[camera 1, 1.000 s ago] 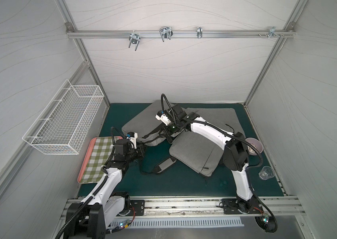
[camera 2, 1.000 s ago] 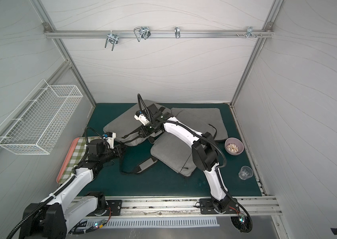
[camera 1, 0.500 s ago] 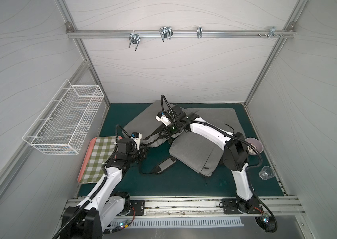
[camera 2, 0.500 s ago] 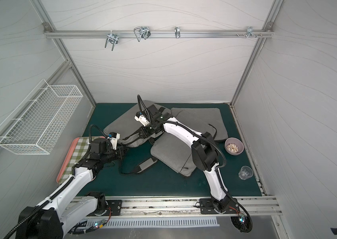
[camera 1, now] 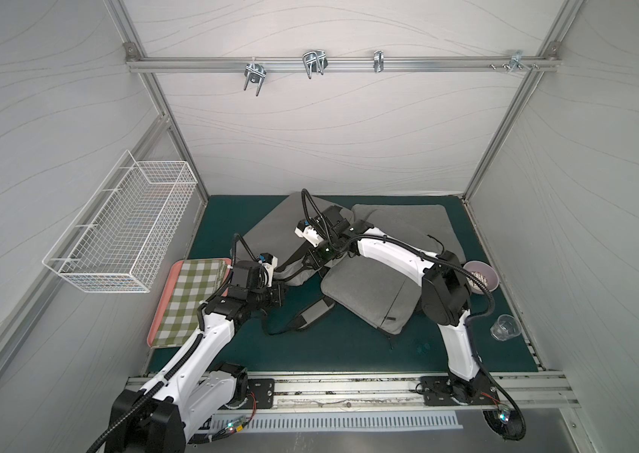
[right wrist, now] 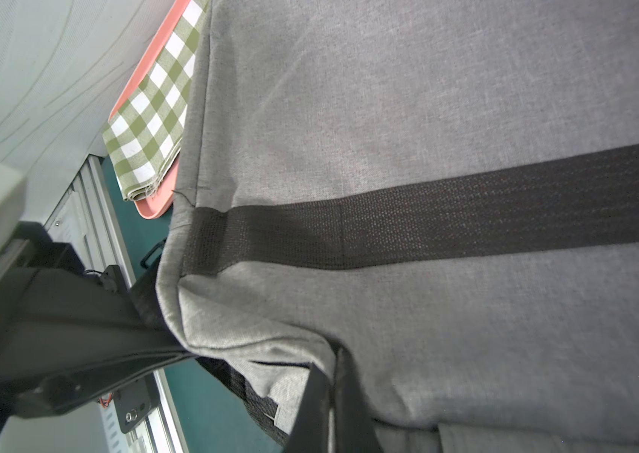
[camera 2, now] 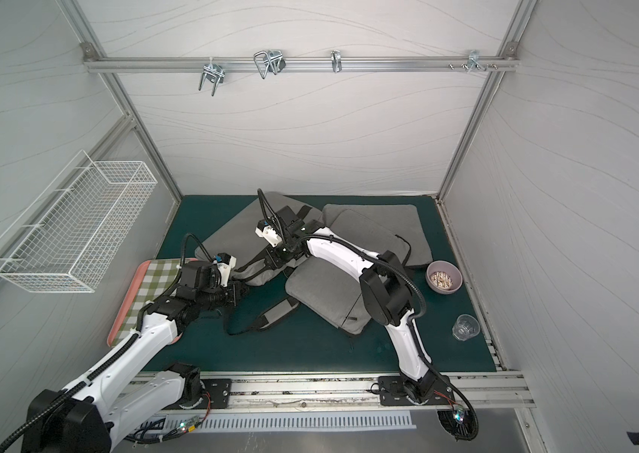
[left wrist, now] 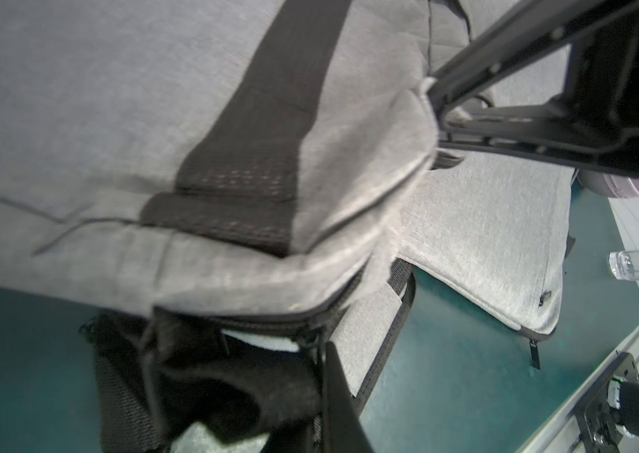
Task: Open the zippered laptop bag and take out the laptop
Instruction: Unzip the zipper on the zippered laptop bag.
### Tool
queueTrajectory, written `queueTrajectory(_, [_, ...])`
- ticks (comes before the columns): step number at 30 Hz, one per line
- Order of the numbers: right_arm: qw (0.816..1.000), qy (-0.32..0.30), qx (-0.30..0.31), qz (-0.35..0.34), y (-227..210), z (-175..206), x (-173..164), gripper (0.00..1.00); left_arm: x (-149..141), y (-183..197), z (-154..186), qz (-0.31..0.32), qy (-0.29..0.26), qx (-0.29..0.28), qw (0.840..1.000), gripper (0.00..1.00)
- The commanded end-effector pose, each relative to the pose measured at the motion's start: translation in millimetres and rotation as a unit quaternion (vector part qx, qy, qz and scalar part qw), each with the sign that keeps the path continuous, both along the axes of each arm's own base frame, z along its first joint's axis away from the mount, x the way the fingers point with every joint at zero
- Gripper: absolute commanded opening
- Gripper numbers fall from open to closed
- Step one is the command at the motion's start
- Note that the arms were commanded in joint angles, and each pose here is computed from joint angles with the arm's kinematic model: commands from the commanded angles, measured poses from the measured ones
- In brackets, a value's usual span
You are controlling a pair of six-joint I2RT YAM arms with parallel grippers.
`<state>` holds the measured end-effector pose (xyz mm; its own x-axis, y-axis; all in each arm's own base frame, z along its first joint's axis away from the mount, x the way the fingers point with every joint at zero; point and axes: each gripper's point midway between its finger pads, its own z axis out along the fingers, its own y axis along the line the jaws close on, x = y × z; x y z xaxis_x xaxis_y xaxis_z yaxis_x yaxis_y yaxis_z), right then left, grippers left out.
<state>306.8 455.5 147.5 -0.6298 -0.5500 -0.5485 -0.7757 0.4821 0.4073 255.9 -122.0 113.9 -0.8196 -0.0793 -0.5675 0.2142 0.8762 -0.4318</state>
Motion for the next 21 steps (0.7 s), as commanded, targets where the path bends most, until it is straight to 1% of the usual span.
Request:
queueTrajectory(1, [0.998,-0.051,0.031,-0.022,11.9,17.3,20.4,0.00,6.3,-18.4,29.3,-0.041,-0.024,-0.013,0.999,0.06])
queueTrajectory(5, [0.998,-0.046,0.033,-0.014,14.8,15.6,9.3,0.00,20.3,-29.9,39.0,-0.048,-0.022,-0.029,0.998,0.06])
queueTrajectory(9, [0.999,-0.037,0.034,-0.006,15.7,12.5,0.1,0.00,24.8,-49.8,42.5,-0.077,-0.017,-0.023,0.997,0.06])
queueTrajectory(12, [0.999,-0.036,0.031,-0.006,14.0,10.4,-2.0,0.00,22.6,-59.2,40.0,-0.089,-0.008,-0.016,0.996,0.06])
queueTrajectory(15, [0.999,-0.031,0.033,0.002,16.6,7.9,-9.5,0.00,27.5,-69.0,39.2,-0.095,-0.007,-0.014,0.995,0.07])
queueTrajectory(17, [0.999,-0.027,0.034,0.004,17.6,5.3,-12.5,0.00,30.3,-78.0,35.2,-0.104,0.003,-0.019,0.994,0.08])
queueTrajectory(19, [0.999,-0.026,0.035,0.004,16.7,5.6,-13.2,0.00,30.6,-87.3,29.6,-0.119,0.018,-0.013,0.993,0.09])
queueTrajectory(21, [0.999,-0.023,0.041,0.002,15.4,7.0,-12.9,0.00,35.0,-93.3,28.9,-0.121,0.019,-0.023,0.992,0.11])
